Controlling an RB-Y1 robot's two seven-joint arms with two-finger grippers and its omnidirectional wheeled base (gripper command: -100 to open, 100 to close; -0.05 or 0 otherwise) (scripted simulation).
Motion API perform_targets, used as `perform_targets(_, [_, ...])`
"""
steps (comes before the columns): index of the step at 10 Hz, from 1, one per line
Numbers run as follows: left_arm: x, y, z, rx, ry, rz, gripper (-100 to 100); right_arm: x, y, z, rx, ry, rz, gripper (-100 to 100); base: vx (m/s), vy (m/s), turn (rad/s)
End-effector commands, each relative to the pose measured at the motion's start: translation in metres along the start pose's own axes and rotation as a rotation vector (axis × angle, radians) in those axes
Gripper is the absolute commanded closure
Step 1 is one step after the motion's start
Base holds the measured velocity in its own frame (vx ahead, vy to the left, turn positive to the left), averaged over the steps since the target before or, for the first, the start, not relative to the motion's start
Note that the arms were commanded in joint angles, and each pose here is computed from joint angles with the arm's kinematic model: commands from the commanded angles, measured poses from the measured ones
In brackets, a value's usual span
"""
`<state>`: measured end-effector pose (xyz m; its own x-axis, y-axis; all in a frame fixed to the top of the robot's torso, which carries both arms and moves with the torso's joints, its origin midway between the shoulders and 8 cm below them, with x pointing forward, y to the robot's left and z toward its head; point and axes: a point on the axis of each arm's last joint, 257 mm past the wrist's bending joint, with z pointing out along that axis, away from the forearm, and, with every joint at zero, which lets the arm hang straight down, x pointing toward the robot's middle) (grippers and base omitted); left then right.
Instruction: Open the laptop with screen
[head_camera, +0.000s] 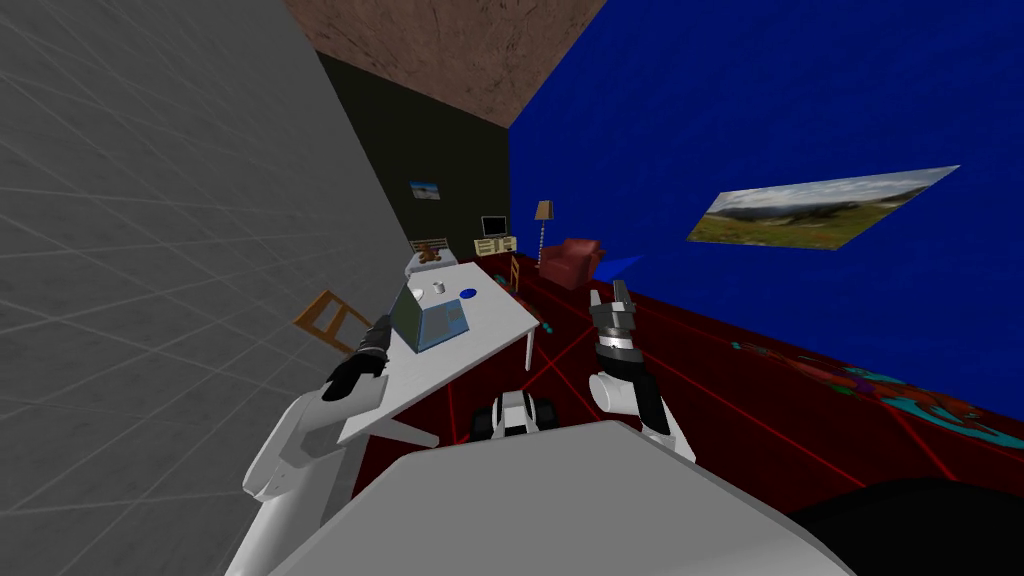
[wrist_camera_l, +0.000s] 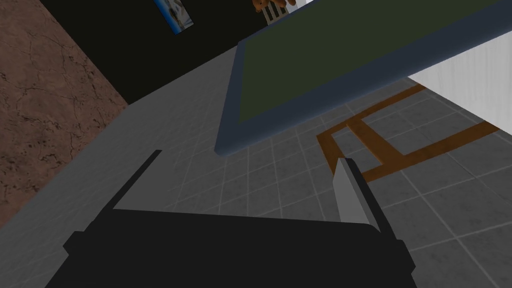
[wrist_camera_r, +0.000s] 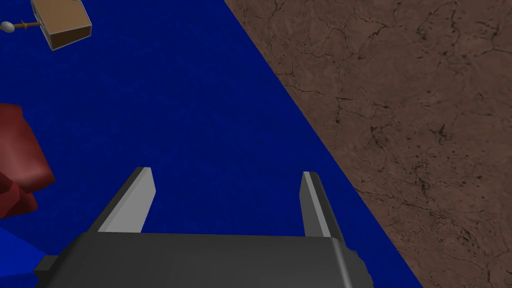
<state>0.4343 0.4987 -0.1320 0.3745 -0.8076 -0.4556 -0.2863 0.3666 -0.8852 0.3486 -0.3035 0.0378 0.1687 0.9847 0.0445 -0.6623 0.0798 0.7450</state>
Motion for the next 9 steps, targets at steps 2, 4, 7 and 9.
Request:
perform_targets(2, [-0.001,0.0,0.001,-0.004,-0.003,0.0,-100,0.0,0.0,0.0,0.0,0.0,0.0,0,0.067,0.035,-0.016])
perform_targets(4, [-0.008,0.003,0.0,-0.007,-0.016,0.077,100,0.0,0.0,0.0,0.0,0.0,0.0,0,0.019,-0.027,-0.02])
perform_targets(7, [-0.019,0.012,-0.001,-0.017,-0.039,0.231,100,0.0,0.0,0.0,0.0,0.0,0.0,0,0.076,-0.159,-0.028])
perform_targets(9, [-0.024,0.015,-0.002,-0.021,-0.049,0.309,100,0.0,0.0,0.0,0.0,0.0,0.0,0,0.049,-0.127,-0.026])
